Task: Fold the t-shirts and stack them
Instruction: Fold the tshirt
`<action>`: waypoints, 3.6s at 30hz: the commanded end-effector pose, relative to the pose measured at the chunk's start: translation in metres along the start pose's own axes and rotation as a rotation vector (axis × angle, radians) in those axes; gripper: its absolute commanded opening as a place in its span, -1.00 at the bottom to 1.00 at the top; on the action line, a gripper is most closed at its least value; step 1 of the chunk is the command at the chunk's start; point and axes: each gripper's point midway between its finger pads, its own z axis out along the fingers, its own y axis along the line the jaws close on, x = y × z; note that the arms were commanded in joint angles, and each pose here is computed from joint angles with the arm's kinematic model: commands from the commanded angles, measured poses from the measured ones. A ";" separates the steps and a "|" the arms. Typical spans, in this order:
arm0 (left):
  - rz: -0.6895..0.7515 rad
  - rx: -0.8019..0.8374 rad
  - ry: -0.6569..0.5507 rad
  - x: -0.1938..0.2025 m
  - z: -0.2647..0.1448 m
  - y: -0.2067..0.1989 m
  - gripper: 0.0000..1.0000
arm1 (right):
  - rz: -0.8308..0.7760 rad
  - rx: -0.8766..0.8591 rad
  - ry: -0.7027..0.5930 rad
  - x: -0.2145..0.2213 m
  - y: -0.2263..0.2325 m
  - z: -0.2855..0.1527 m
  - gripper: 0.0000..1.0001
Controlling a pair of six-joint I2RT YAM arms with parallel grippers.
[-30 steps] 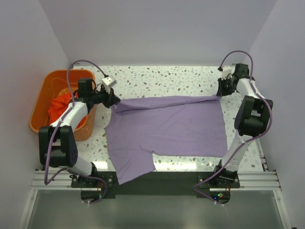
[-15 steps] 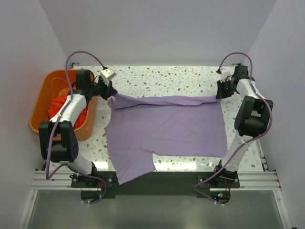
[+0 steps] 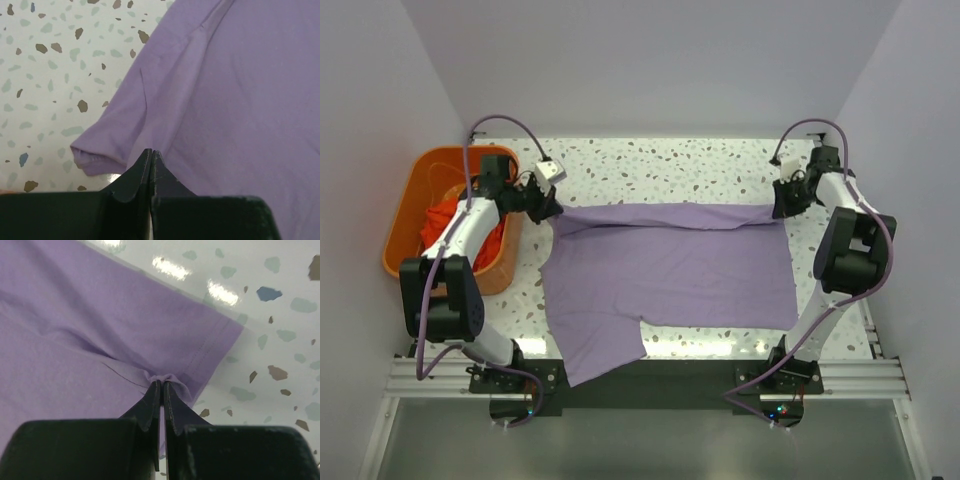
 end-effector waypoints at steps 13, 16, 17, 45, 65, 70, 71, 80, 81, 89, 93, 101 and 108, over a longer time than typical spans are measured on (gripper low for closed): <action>0.060 0.025 0.055 0.013 -0.010 -0.009 -1.00 | -0.044 0.043 0.018 0.006 -0.004 -0.014 -1.00; 0.076 0.013 0.049 0.007 -0.015 -0.008 -1.00 | -0.056 0.060 0.009 0.000 -0.009 -0.020 -1.00; 0.081 0.007 0.047 0.005 -0.016 -0.007 -1.00 | -0.054 0.061 0.009 0.000 -0.010 -0.020 -1.00; 0.048 0.123 0.175 0.033 0.003 -0.023 -0.20 | -0.091 0.037 0.096 0.031 -0.004 -0.033 0.02; -0.090 0.112 0.337 0.045 0.096 -0.011 -0.10 | -0.160 -0.068 0.098 -0.005 0.034 -0.006 -0.21; -0.125 0.147 0.370 0.061 0.098 -0.021 -0.18 | -0.178 -0.136 0.081 -0.017 0.064 -0.002 -0.21; -0.133 0.148 0.376 0.063 0.098 -0.022 -0.18 | -0.179 -0.143 0.081 -0.018 0.068 -0.001 -0.21; -0.152 0.157 0.425 0.079 0.104 -0.027 -0.20 | -0.185 -0.136 0.117 -0.012 0.067 0.009 -0.23; -0.155 0.161 0.428 0.080 0.103 -0.028 -0.21 | -0.187 -0.134 0.115 -0.012 0.067 0.009 -0.24; -0.112 0.197 0.357 0.052 0.091 -0.039 -0.82 | -0.194 -0.125 0.117 -0.013 0.065 0.008 -0.25; -0.084 0.207 0.324 0.037 0.081 -0.047 -0.74 | -0.195 -0.123 0.118 -0.012 0.065 0.009 -0.25; -0.060 0.218 0.339 0.042 0.080 -0.056 -0.87 | -0.186 -0.126 0.122 -0.011 0.065 0.009 -0.27; 0.018 0.364 0.301 0.027 0.065 -0.096 -1.00 | -0.187 -0.109 0.131 -0.007 0.061 0.004 -0.30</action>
